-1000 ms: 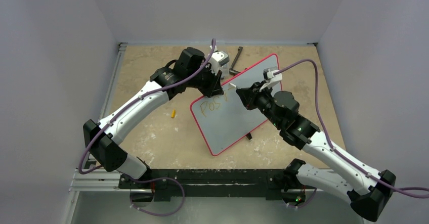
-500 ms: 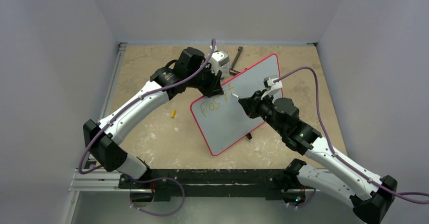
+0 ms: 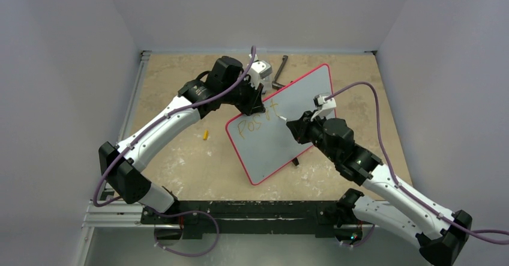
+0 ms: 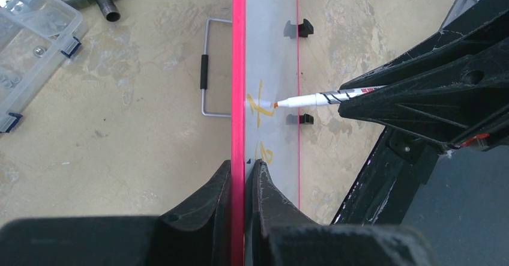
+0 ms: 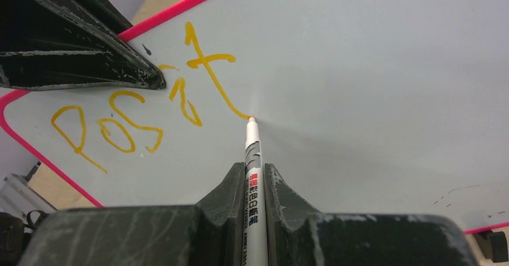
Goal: Write a sentence on the whiteboard
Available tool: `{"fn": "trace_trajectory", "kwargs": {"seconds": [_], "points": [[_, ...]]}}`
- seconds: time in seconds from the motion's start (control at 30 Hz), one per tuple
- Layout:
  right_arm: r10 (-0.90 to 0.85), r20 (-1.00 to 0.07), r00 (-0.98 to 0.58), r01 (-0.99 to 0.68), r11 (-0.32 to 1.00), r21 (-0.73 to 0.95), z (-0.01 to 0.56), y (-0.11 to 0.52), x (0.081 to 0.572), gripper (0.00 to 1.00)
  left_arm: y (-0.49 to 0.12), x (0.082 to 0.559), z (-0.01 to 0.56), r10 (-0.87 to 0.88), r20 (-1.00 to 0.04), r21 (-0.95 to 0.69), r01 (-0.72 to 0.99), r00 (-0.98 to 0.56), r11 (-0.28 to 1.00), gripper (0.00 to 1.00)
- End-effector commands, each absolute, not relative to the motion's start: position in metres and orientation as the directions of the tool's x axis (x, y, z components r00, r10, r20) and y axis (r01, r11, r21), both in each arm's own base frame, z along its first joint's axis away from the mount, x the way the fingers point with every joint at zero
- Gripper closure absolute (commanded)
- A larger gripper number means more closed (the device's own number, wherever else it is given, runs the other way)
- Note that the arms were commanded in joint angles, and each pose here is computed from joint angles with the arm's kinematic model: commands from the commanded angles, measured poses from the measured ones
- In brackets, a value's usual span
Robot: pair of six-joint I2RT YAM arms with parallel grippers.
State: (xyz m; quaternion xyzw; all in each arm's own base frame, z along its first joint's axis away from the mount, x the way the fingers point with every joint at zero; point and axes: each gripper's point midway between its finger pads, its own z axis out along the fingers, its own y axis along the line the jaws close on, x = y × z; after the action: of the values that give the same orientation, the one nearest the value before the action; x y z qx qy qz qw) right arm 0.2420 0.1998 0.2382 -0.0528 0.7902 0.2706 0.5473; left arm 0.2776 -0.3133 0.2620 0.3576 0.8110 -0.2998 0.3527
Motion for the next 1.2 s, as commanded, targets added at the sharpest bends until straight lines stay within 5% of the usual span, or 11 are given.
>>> {"fn": "trace_trajectory", "kwargs": {"seconds": [0.0, 0.63, 1.17], "points": [[0.216, -0.908, -0.359, -0.322, 0.885, 0.338, 0.249, 0.191, 0.255, 1.0, -0.3, 0.264, 0.238, 0.49, -0.733, -0.162, 0.822, -0.471, 0.546, 1.0], [0.305, -0.921, -0.243, -0.362, 0.852, 0.377, 0.321, 0.184, 0.25, 1.0, -0.299, 0.263, 0.239, 0.489, -0.736, -0.157, 0.821, -0.468, 0.55, 1.0], [0.256, -0.942, -0.215, -0.334, 0.888, 0.317, 0.319, 0.191, 0.272, 1.0, -0.3, 0.262, 0.238, 0.489, -0.734, -0.165, 0.823, -0.471, 0.544, 1.0]]}}
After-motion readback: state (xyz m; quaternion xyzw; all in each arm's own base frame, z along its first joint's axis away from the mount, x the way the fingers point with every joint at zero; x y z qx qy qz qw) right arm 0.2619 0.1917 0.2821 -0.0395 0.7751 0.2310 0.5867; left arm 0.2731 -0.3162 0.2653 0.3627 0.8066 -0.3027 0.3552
